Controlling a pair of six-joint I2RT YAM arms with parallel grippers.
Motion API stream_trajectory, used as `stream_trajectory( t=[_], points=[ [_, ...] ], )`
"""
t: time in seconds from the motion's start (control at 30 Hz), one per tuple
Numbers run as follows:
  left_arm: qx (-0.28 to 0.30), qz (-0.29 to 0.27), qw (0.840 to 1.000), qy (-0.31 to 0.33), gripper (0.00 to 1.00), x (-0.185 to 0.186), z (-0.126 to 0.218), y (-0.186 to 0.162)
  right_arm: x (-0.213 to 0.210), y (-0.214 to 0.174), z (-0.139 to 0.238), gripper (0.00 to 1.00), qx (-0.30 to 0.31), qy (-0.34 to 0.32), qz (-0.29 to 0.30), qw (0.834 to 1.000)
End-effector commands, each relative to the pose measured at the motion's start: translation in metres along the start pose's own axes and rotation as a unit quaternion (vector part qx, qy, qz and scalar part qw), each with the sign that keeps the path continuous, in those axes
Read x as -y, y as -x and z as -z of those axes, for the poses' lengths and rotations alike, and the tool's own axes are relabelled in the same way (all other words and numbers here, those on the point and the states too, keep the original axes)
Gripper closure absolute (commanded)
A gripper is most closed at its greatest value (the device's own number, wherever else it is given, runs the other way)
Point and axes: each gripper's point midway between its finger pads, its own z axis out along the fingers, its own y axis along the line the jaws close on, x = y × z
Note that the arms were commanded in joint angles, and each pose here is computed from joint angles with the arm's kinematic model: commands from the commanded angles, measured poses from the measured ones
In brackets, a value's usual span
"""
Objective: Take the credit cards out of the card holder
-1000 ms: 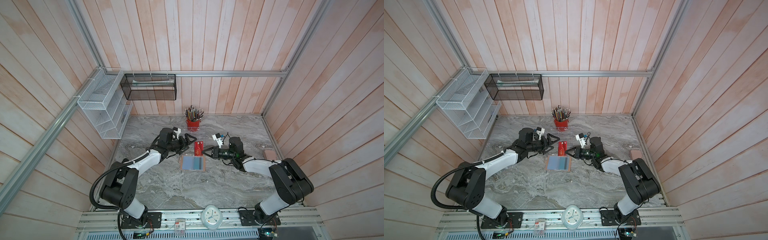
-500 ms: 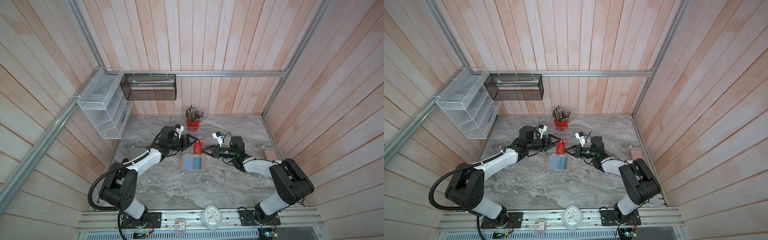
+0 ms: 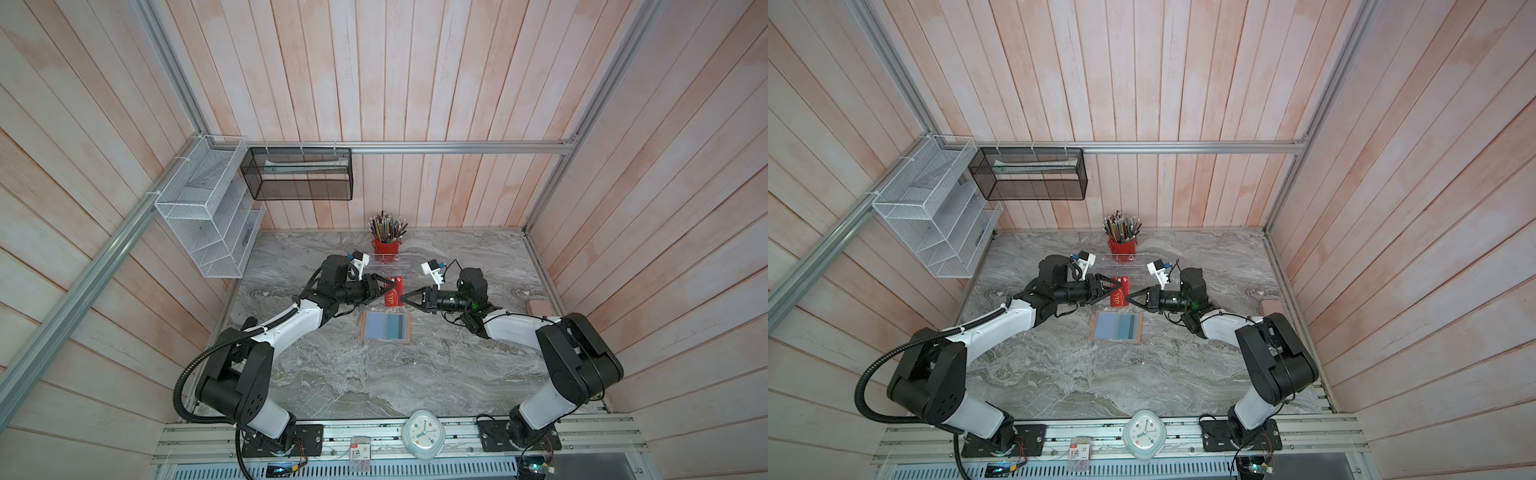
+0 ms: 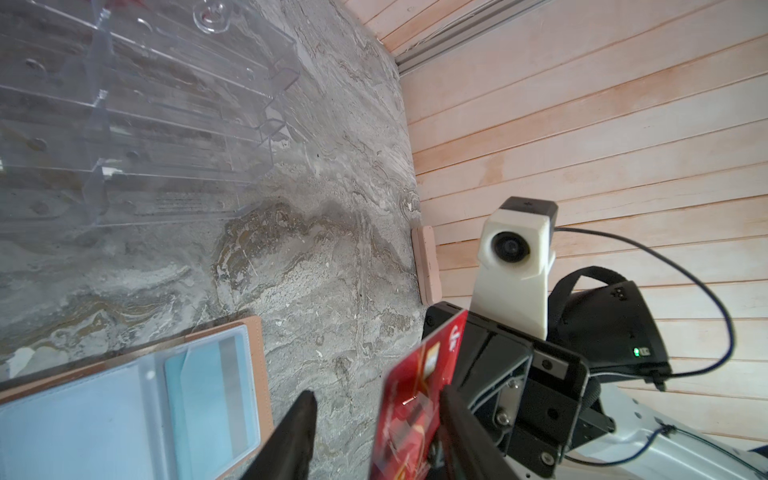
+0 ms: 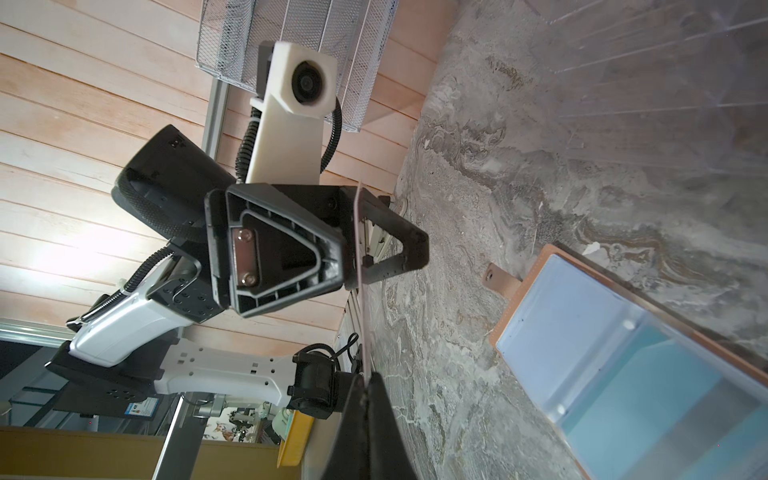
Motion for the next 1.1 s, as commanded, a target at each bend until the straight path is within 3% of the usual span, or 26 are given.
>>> stream_trajectory(
  t=[0.0,0.37,0.77,1.07],
  points=[
    [0.002,-0.018,1.000,-0.014,0.58,0.010,0.005,-0.003,0.001,0.004,-0.002,1.00,-0.014,0.007,0.000,1.000],
    [0.001,-0.028,0.999,-0.023,0.84,0.015,0.007,-0.005,0.009,0.002,-0.006,1.00,-0.036,0.016,-0.007,0.999],
    [-0.004,-0.018,1.000,-0.021,0.92,0.007,0.006,-0.010,0.014,0.006,-0.008,1.00,-0.046,0.022,-0.013,0.999],
    [0.003,-0.013,0.999,-0.045,1.00,0.011,0.007,-0.006,0.011,0.018,0.001,0.61,-0.034,0.008,-0.008,0.999]
  ],
)
